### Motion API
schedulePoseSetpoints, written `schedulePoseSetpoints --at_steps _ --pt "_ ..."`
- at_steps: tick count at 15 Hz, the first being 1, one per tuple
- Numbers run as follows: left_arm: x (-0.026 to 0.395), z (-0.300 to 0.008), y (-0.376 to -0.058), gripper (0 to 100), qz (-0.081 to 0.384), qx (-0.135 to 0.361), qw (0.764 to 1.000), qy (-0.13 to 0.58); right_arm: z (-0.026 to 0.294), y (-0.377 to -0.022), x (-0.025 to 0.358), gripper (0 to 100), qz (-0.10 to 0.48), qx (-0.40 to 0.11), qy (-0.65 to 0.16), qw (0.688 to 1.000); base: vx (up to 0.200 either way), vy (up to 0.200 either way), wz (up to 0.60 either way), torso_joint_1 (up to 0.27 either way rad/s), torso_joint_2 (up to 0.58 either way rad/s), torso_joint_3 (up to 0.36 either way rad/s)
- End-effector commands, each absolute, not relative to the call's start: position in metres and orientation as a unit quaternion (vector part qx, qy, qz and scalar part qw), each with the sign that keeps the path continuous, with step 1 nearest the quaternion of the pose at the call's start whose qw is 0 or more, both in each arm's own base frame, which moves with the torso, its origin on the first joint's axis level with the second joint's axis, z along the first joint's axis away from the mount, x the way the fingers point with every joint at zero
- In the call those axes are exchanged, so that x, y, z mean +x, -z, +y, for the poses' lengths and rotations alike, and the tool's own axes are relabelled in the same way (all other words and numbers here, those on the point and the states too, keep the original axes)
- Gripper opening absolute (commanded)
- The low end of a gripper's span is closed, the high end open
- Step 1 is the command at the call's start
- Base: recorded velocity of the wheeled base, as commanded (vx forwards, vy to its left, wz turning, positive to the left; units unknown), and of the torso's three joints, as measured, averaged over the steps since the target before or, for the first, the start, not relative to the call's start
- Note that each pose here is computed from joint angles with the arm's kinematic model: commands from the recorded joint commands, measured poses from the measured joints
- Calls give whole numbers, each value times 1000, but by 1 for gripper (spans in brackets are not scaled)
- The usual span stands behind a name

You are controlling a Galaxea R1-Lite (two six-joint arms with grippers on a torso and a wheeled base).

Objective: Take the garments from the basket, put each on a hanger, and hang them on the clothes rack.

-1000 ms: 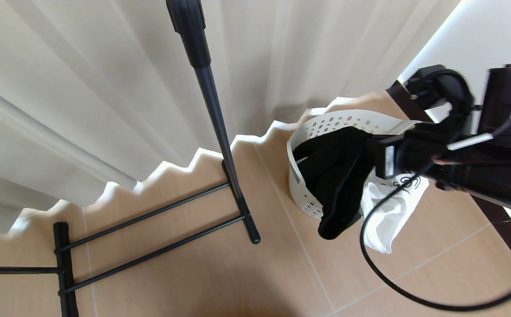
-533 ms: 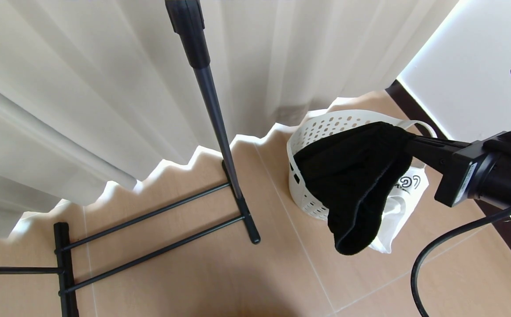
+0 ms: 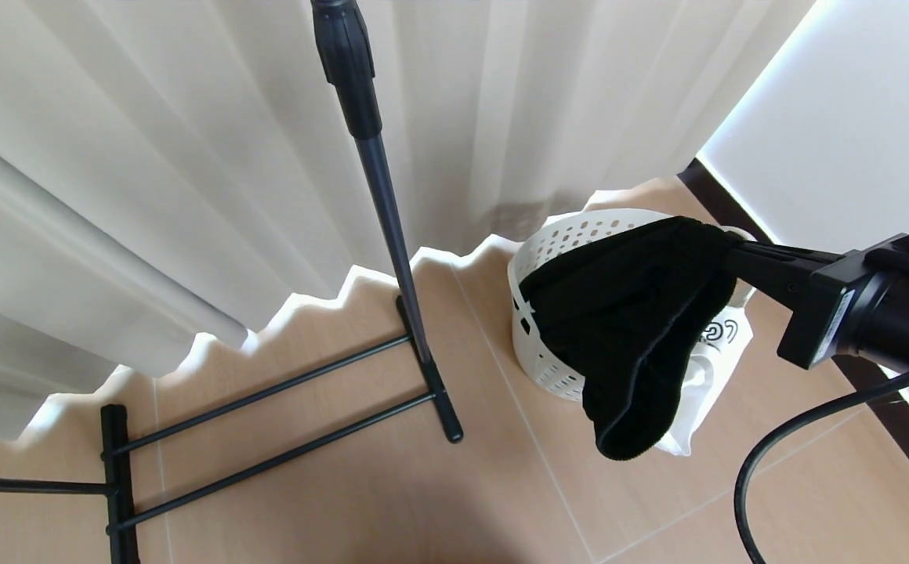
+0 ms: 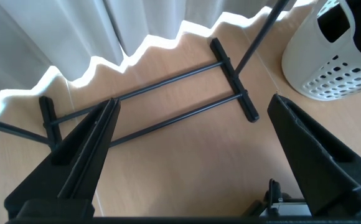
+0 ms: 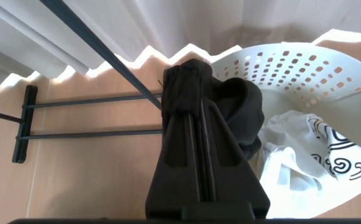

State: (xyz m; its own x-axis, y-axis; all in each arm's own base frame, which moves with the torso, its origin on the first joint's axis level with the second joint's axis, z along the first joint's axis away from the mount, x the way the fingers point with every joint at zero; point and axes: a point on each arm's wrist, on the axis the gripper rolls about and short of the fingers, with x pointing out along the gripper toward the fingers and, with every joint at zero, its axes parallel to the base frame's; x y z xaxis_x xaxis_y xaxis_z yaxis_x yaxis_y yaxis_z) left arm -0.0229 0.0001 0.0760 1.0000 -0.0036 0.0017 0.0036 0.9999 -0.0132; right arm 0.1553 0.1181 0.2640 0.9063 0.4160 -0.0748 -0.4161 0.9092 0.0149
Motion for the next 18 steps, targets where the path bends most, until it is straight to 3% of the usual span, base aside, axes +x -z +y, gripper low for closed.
schedulePoseSetpoints --at_steps 1,9,18 --pt "-23 0 -76 100 -1 -7 1000 2 118 -264 155 0 36 -6 -213 976 0 0 0 2 2 203" --pt "-23 0 -76 100 -1 -7 1000 2 114 -264 159 0 33 -17 -201 979 0 0 0 7 -24 179" --pt "-23 0 -76 100 -1 -7 1000 2 113 -262 158 0 36 -19 -201 979 0 0 0 142 -450 -97"
